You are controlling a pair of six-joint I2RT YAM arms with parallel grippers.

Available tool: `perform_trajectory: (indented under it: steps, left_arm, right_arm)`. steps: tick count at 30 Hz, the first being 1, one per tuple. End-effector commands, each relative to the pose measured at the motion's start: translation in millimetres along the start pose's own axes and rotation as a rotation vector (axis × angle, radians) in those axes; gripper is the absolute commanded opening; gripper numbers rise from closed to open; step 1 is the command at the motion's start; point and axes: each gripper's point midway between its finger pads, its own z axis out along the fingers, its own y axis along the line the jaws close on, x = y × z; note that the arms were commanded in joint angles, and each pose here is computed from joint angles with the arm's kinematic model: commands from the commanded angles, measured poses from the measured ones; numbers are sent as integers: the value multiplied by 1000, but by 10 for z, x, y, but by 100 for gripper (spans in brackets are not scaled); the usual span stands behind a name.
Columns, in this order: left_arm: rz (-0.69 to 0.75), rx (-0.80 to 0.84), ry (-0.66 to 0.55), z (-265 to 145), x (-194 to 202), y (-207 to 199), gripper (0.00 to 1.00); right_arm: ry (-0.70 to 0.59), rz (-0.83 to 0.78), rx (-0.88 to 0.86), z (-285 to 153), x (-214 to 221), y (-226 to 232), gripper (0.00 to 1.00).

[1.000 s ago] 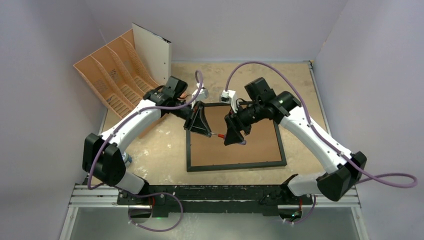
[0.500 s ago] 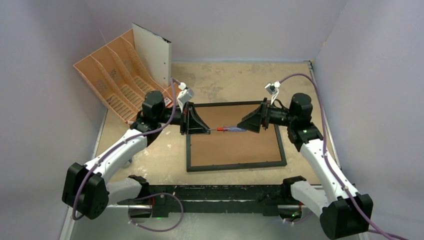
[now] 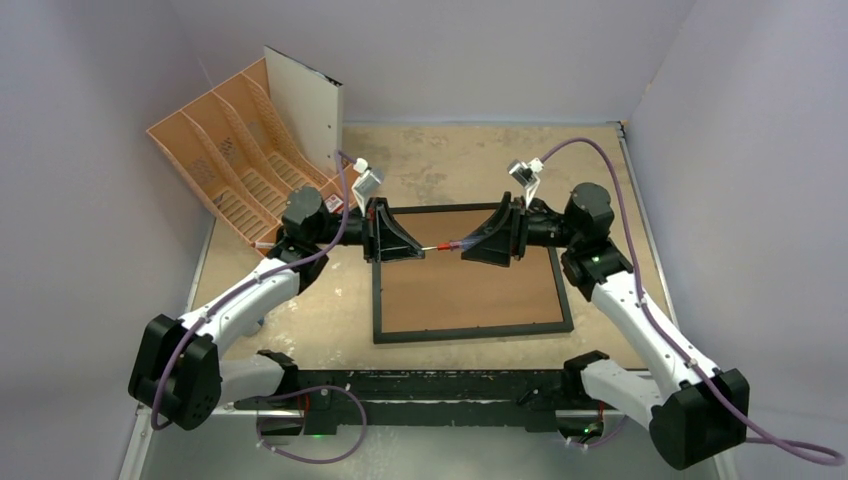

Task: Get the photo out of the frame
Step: Adjust the screwdriver.

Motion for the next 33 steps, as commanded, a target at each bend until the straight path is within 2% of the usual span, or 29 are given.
perform_trajectory:
  steps: [1,3,4,7,10,16,23,26,30,33]
  left_arm:
    - [34,15,-32,1,-81,-45,0]
    - [31,12,-32,0,-71,-36,0]
    - [30,12,-32,2,-73,-31,0]
    - [26,14,-28,4,-73,-25,0]
    - [20,20,-17,8,-54,-22,0]
    - [6,19,-4,15,-18,19,0]
    - [7,4,-10,19,-22,56,0]
    - [9,5,-10,20,-20,61,0]
    - [0,-8,-10,17,4,91,1]
    - [-5,-79,3,-2,57,222,40]
  right_arm:
    - [1,-67,-42,67,-135,135,55]
    - [11,-61,-63,98,-134,156,42]
    - [10,-57,-59,107,-137,143,40]
    - [12,-57,-56,117,-132,120,38]
    - [9,-61,-51,121,-138,104,44]
    - [12,-56,-53,144,-121,71,47]
    - [27,-43,-67,173,-103,61,39]
    - [30,-42,-68,177,-94,61,27]
    - [13,-43,-59,180,-124,70,1]
    - [7,-26,-18,179,-106,-7,0]
